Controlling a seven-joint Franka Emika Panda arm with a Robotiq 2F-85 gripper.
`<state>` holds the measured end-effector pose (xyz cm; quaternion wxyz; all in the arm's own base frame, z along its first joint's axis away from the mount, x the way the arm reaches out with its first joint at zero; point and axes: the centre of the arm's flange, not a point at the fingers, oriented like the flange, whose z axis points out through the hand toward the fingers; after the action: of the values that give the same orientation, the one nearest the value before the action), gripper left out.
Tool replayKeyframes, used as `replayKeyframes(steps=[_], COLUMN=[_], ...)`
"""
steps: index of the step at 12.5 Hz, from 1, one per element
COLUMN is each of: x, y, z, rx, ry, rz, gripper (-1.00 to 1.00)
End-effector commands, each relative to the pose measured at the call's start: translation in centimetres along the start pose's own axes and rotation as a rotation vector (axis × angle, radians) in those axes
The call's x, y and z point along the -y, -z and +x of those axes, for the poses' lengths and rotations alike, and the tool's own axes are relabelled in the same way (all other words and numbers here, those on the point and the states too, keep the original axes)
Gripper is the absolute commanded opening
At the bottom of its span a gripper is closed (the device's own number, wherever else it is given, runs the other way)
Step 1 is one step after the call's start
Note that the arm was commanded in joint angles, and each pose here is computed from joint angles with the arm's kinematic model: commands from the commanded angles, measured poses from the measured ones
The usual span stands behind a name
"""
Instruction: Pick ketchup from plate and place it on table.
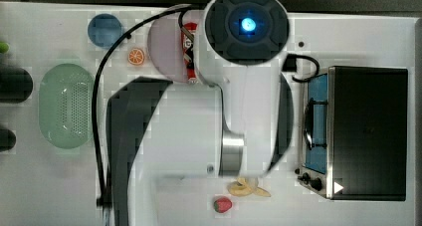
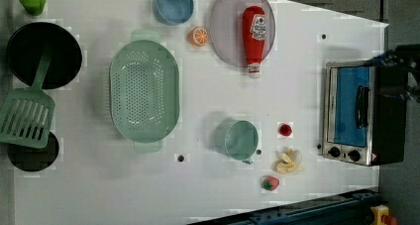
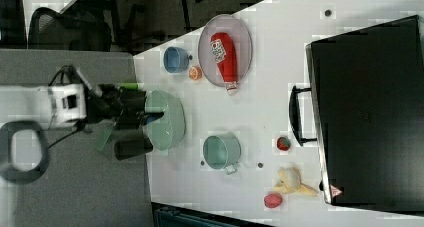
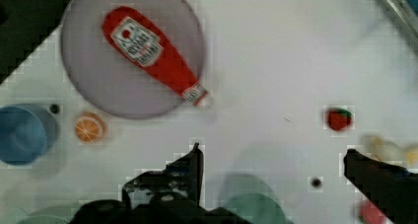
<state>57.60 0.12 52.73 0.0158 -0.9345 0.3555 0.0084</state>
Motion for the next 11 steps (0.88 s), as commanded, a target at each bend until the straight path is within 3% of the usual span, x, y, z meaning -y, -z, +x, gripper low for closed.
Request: replayKeyframes(steps=[1, 7, 11], x=[3.0, 7.4, 10.8], y=[-6.0, -15.1, -20.1], z=[1.7, 4.0, 5.2], rx=[0.033, 0.096, 0.064], ry=[0.173, 0.442, 0.596], rz=[-0.01, -0.041, -0.08], gripper=[1.0, 1.0, 1.0])
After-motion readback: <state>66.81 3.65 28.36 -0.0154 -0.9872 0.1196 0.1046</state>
